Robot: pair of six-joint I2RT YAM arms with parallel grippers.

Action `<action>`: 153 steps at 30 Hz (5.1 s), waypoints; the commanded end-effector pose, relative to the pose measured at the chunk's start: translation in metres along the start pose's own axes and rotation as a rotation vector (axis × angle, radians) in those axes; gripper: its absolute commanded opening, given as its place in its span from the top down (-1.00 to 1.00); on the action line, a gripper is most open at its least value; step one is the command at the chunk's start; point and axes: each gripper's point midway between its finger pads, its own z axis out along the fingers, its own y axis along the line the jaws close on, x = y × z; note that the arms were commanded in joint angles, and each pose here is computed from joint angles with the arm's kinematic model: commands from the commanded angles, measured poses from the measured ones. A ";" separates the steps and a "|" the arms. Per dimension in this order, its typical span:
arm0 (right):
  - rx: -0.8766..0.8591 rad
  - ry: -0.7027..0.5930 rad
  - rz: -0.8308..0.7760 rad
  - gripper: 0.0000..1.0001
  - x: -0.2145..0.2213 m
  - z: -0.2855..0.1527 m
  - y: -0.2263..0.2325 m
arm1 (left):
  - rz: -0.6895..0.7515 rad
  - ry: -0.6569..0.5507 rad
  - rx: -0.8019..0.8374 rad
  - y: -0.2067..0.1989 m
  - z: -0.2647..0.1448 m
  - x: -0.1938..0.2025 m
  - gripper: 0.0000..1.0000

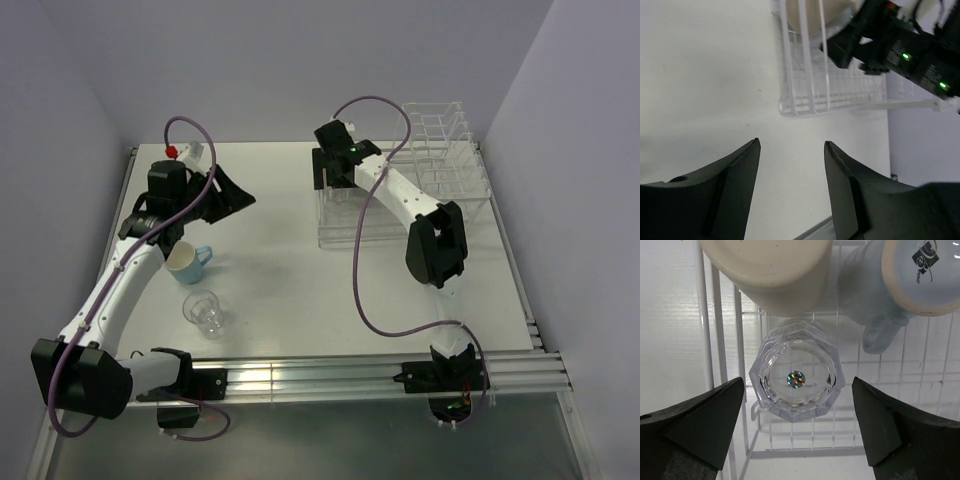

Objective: Load the cups into the dish rack

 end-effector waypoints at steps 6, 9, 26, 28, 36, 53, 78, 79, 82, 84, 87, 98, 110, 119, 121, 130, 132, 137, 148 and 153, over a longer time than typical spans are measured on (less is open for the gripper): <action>-0.056 -0.191 0.066 -0.94 -0.053 -0.089 -0.014 | 0.030 -0.264 -0.434 0.061 -0.041 -0.048 -0.22; -0.083 -0.239 0.087 -0.94 -0.059 -0.118 -0.021 | 0.001 -0.346 -0.596 0.088 -0.068 -0.053 -0.16; -0.196 -0.311 0.111 -1.00 -0.024 -0.172 -0.036 | -0.178 -0.386 -0.991 0.194 -0.128 -0.001 -0.16; -0.197 -0.308 0.107 -1.00 -0.019 -0.172 -0.038 | -0.189 -0.360 -1.016 0.203 -0.126 0.007 -0.17; -0.213 -0.307 0.112 -1.00 -0.010 -0.169 -0.038 | -0.217 -0.306 -1.028 0.220 -0.115 0.023 -0.12; -0.210 -0.308 0.111 -1.00 -0.003 -0.168 -0.041 | -0.324 -0.157 -0.976 0.249 -0.073 0.044 0.16; -0.560 -0.545 0.150 -1.00 -0.019 -0.259 -0.024 | -0.242 -0.158 0.225 -0.024 -0.060 -0.097 1.00; -0.603 -0.586 0.152 -1.00 -0.023 -0.270 -0.021 | -0.231 -0.144 0.327 -0.044 -0.066 -0.097 1.00; -0.757 -0.659 0.137 -1.00 -0.018 -0.304 -0.013 | -0.232 -0.092 0.502 -0.075 -0.074 -0.082 1.00; -0.833 -0.700 0.120 -1.00 -0.013 -0.321 -0.011 | -0.159 -0.059 0.627 -0.099 -0.082 -0.069 1.00; -0.906 -0.712 0.102 -1.00 -0.013 -0.338 -0.004 | -0.081 -0.012 0.739 -0.129 -0.091 -0.053 1.00; -1.057 -0.542 0.187 -1.00 -0.008 -0.354 0.015 | 0.352 -0.117 0.957 -0.178 -0.118 -0.009 1.00; -1.439 -0.358 0.401 -1.00 -0.003 -0.396 0.028 | 0.403 -0.203 0.979 -0.176 -0.101 -0.008 1.00; -1.582 -0.238 0.504 -1.00 0.009 -0.385 0.038 | 0.418 -0.242 1.053 -0.193 -0.102 -0.016 1.00; -1.617 -0.228 0.520 -1.00 0.008 -0.390 0.038 | 0.415 -0.237 1.067 -0.194 -0.099 -0.016 1.00; -1.686 -0.165 0.569 -1.00 0.007 -0.390 0.045 | 0.402 -0.241 1.104 -0.201 -0.092 -0.011 1.00; -1.691 -0.154 0.566 -1.00 0.008 -0.391 0.047 | 0.399 -0.236 1.112 -0.202 -0.091 -0.010 1.00; -1.696 -0.132 0.558 -1.00 0.012 -0.392 0.052 | 0.396 -0.239 1.104 -0.204 -0.086 -0.010 1.00; -1.633 -0.124 0.525 -0.99 0.023 -0.384 0.058 | 0.396 -0.230 1.094 -0.205 -0.078 -0.010 1.00; -1.635 -0.117 0.521 -0.95 0.025 -0.384 0.060 | 0.394 -0.223 1.093 -0.204 -0.077 -0.009 1.00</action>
